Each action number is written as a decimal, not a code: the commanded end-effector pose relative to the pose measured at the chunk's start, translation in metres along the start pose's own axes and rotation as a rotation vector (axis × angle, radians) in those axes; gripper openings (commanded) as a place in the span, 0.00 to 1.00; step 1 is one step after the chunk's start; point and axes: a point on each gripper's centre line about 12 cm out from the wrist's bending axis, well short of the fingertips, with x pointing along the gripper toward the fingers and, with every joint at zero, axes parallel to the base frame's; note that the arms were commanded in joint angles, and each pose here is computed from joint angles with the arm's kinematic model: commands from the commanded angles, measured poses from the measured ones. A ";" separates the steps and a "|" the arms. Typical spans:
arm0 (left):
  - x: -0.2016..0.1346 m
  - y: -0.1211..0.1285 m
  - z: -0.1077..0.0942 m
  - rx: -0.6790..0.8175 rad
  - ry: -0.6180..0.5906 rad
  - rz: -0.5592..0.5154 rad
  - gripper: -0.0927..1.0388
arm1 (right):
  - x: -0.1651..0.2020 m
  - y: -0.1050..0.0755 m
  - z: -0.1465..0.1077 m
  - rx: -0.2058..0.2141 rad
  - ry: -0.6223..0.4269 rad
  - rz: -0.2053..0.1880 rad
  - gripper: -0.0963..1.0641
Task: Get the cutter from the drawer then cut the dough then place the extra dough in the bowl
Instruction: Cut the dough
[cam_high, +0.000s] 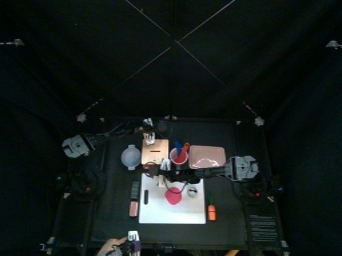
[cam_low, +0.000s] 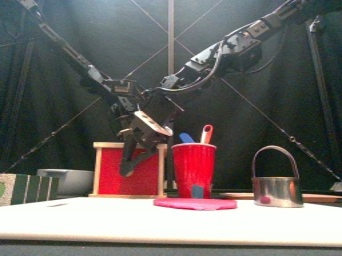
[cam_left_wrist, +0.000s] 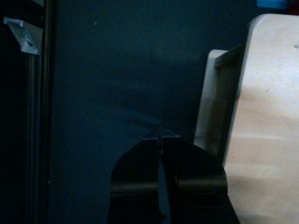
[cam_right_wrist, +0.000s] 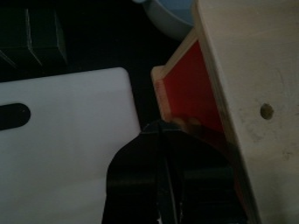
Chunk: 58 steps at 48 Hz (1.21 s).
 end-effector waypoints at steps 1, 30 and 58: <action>-0.011 0.006 0.012 0.000 -0.043 0.027 0.37 | -0.013 -0.006 0.024 0.032 -0.061 -0.001 0.34; -0.081 0.017 0.045 -0.036 -0.297 0.162 0.38 | -0.101 0.050 0.067 -0.016 -0.206 0.089 0.34; -0.118 -0.099 0.066 -0.009 -0.684 0.137 0.38 | -0.213 0.029 -0.008 0.129 -0.185 0.220 0.38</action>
